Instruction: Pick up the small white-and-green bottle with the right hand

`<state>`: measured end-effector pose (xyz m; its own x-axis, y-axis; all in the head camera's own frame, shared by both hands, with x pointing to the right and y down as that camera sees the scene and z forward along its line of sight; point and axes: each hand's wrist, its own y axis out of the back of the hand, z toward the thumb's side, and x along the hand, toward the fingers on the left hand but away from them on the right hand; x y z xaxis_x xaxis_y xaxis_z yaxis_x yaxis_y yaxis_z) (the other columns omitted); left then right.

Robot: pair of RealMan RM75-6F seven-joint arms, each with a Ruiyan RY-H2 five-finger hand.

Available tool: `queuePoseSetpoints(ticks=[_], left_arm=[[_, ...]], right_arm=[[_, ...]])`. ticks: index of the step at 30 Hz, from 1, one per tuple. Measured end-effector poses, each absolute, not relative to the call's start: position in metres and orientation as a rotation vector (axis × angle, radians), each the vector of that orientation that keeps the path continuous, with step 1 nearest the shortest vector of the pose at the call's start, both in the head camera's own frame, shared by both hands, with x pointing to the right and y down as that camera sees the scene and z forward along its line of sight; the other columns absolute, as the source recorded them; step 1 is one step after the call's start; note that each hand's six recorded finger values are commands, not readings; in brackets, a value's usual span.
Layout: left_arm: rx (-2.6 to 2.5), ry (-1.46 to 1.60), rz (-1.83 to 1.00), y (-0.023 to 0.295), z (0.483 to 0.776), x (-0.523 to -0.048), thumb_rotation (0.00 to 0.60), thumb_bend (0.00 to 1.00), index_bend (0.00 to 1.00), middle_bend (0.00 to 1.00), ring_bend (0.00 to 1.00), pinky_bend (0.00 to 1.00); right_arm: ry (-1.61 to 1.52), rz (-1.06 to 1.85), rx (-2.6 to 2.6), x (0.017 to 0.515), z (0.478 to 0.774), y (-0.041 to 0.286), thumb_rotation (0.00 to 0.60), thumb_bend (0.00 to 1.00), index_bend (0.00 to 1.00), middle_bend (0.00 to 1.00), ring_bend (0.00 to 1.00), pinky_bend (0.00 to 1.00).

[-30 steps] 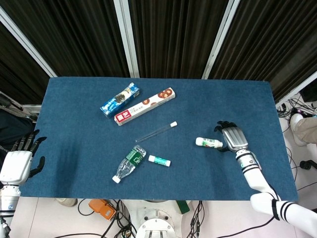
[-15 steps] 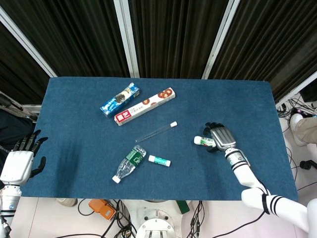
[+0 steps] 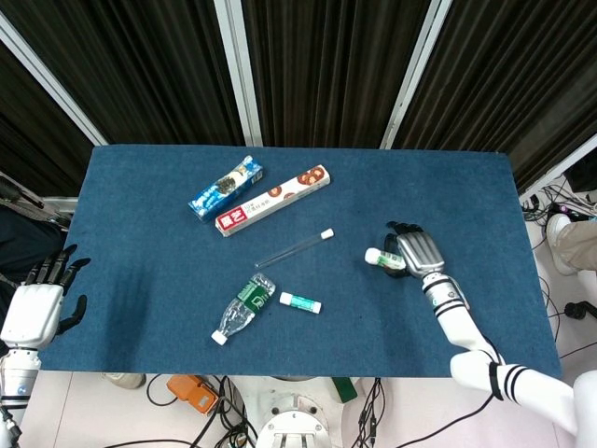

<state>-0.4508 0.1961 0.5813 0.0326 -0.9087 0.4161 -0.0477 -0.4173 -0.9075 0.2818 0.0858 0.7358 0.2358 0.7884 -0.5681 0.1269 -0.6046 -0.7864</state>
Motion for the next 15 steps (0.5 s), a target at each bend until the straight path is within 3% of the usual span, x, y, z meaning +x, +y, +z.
queuePoseSetpoints(ticks=[2,4,6,15], left_arm=[[-1.571,0.997,-1.477,0.196,0.581,-0.451,0.6,0.45,0.17,0.01,0.03,0.13],[-1.571,0.997,-1.481,0.196,0.582,-0.451,0.6,0.45,0.17,0.0,0.03,0.13],[-1.57,0.997,-1.485,0.197,0.582,-0.451,0.6,0.45,0.17,0.0,0.03,0.13],[-1.566,1.003,-1.496,0.197,0.581,-0.453,0.6,0.45,0.17,0.0,0.03,0.13]], right_arm=[[-0.903,1.354,-1.911,0.28,0.727,0.079,0.6,0.52,0.71,0.29,0.37,0.34],[-0.968,1.304,-1.92,0.277,0.719,0.073,0.6,0.53,0.71,0.39,0.49,0.49],[-1.036,1.241,-1.935,0.272,0.71,0.066,0.6,0.54,0.71,0.44,0.55,0.57],[-1.221,1.025,-1.936,0.247,0.674,0.02,0.6,0.54,0.73,0.49,0.59,0.61]])
